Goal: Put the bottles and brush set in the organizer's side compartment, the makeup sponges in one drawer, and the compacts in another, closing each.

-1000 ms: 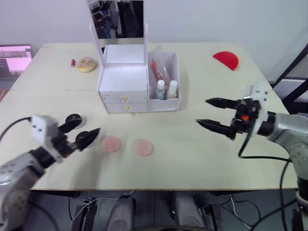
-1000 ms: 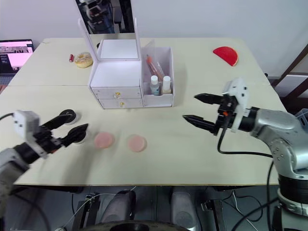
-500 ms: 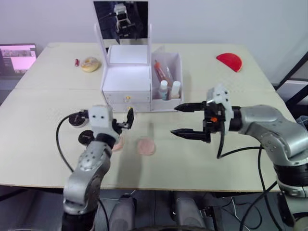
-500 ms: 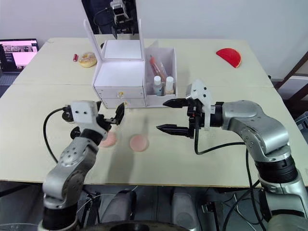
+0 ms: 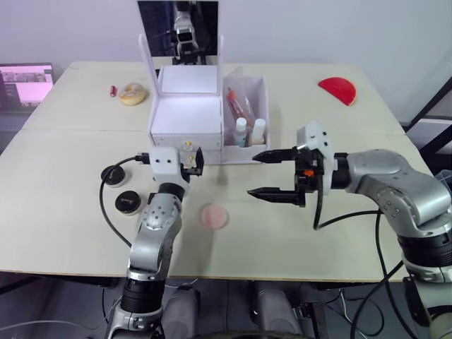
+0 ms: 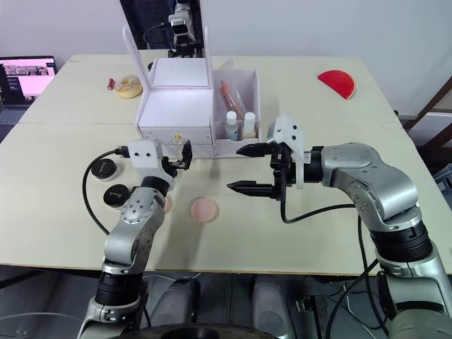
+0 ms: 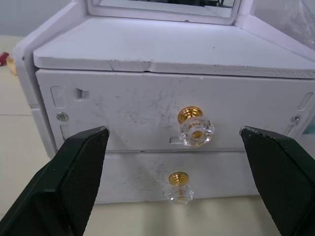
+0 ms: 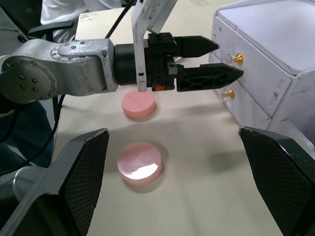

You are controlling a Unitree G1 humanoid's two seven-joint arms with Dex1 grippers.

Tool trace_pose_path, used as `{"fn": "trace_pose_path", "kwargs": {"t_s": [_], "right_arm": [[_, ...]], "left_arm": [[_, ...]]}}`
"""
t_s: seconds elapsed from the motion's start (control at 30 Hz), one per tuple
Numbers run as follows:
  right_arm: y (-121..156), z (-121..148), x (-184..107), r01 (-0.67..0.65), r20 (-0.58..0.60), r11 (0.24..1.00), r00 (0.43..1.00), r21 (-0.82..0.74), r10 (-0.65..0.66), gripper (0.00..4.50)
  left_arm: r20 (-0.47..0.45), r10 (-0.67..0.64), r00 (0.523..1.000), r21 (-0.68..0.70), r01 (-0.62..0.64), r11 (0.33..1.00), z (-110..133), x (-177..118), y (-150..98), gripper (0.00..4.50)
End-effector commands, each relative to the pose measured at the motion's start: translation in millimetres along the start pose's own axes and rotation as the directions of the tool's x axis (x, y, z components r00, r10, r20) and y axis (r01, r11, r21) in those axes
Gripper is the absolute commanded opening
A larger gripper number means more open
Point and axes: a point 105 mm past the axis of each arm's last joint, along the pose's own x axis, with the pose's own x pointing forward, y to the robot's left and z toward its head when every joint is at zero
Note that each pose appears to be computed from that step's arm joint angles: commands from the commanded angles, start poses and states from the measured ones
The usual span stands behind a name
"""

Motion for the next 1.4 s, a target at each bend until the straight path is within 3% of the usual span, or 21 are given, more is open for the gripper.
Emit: {"fn": "trace_pose_path", "kwargs": {"t_s": [0.03,0.13,0.23,0.47,0.83,1.1,1.4], "right_arm": [[1.7,16.9,-0.2,0.006,0.043,0.998,0.999,-0.062,-0.003,4.46],[1.0,16.4,-0.4,0.009,0.044,0.998,0.999,-0.061,-0.006,4.46],[1.2,15.7,-0.4,0.01,0.045,0.998,0.999,-0.057,-0.007,4.5],[0.5,20.2,0.0,0.012,0.061,0.998,0.998,-0.063,-0.008,4.5],[0.3,19.7,1.0,0.013,0.062,0.998,0.998,-0.069,-0.008,4.5],[-0.8,17.6,-0.4,0.018,0.053,0.998,0.998,-0.068,-0.015,4.5],[-4.3,16.7,0.7,0.019,0.049,0.997,0.999,-0.069,-0.015,4.5]], "left_arm": [[0.079,-0.025,0.997,0.007,0.024,1.0,18.2,3.1,-7.3,4.5],[0.088,-0.031,0.996,0.007,0.03,1.0,19.0,5.0,-8.7,4.5],[0.094,-0.045,0.995,0.008,0.045,0.999,19.2,7.9,-12.7,3.72],[0.096,-0.061,0.994,0.0,0.061,0.998,18.5,8.3,-16.5,0.27],[0.072,-0.114,0.991,-0.007,0.115,0.993,15.8,-2.7,-20.9,0.27],[0.047,-0.279,0.959,0.09,0.274,0.957,18.5,-48.7,-18.5,0.27],[-0.021,-0.366,0.93,0.052,0.367,0.929,10.2,-87.0,-16.3,0.27]]}}
